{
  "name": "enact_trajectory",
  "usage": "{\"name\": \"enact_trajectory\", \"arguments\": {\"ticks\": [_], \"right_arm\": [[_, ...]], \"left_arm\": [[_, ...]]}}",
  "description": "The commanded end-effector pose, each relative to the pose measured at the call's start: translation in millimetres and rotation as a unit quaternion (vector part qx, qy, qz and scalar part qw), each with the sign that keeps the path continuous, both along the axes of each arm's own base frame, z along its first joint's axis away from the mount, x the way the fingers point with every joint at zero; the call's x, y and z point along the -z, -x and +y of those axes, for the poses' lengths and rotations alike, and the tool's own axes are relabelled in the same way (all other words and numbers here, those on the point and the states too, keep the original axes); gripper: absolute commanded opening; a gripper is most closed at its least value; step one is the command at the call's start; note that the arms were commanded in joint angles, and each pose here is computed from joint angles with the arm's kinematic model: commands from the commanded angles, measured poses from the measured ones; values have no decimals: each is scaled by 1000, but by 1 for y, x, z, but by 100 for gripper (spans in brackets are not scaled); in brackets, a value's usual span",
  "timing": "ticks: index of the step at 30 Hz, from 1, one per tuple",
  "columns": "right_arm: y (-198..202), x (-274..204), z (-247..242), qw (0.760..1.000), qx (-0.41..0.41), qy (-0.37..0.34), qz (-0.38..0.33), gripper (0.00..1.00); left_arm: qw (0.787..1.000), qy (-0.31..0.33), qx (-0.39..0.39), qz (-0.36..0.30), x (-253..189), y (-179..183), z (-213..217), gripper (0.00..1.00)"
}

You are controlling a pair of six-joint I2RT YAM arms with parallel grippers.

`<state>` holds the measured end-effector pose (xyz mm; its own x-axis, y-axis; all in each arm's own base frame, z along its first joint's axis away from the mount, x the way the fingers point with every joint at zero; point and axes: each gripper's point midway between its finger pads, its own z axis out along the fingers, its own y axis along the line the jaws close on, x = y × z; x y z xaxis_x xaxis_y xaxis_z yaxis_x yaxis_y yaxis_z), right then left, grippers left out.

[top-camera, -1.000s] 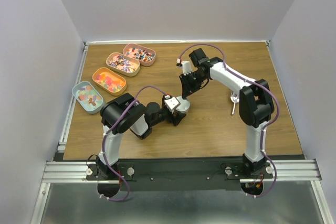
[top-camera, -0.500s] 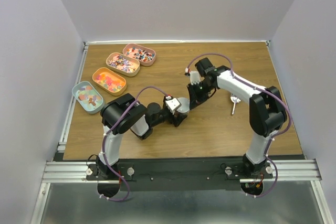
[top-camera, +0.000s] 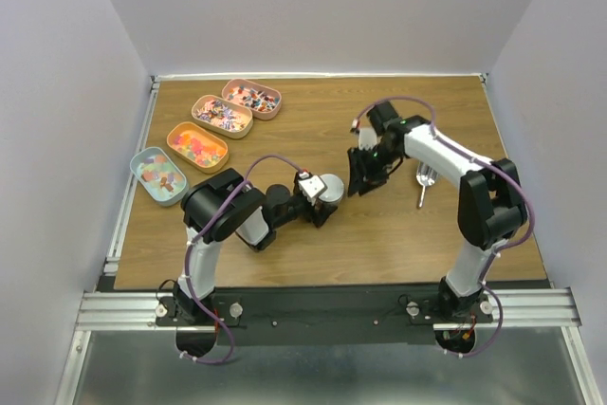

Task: Pack the candies
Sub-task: Screw the bottle lid onto the packing bottle.

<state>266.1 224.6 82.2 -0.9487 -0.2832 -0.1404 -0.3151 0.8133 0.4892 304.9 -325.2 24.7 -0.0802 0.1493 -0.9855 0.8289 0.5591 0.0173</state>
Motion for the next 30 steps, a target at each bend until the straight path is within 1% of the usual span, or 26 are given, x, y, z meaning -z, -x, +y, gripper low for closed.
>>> {"name": "enact_trajectory", "arguments": {"ticks": [1, 3, 4, 5, 7, 8, 9, 11, 15, 19, 22, 23, 30], "right_arm": [[-50, -40, 7, 996, -16, -29, -78, 50], [-58, -33, 17, 996, -29, -44, -67, 50], [-69, -40, 23, 995, -33, -50, -81, 49], [-74, -30, 24, 996, -37, -44, -75, 48], [-79, -27, 27, 995, -47, -46, -74, 48], [-88, -33, 30, 993, -58, -50, -88, 45], [-88, -26, 33, 994, -62, -53, -73, 44], [-90, -27, 36, 992, -84, -55, -76, 44], [-83, -10, 41, 992, -101, -50, -54, 44], [-75, -3, 49, 991, -117, -56, -43, 41], [-72, -2, 53, 990, -124, -59, -40, 38], [-71, 0, 54, 990, -125, -59, -38, 35], [-61, 10, 50, 991, -126, -42, -24, 34]], "left_arm": [[996, 44, -12, -71, -40, -13, -4, 68], [997, 43, -12, -71, -39, -13, -4, 68], [997, 42, -11, -70, -39, -12, -4, 68], [997, 42, -12, -71, -39, -13, -3, 68], [997, 41, -8, -70, -38, -12, -5, 68], [997, 41, -9, -70, -38, -13, -5, 68], [997, 39, -7, -71, -38, -13, -5, 68], [997, 38, -7, -70, -37, -12, -5, 68], [997, 38, -6, -71, -38, -13, -6, 68], [997, 38, -6, -70, -37, -13, -6, 68], [997, 37, -6, -71, -37, -14, -6, 68], [997, 37, -6, -70, -37, -14, -6, 68], [997, 38, -6, -71, -37, -14, -7, 68]]}}
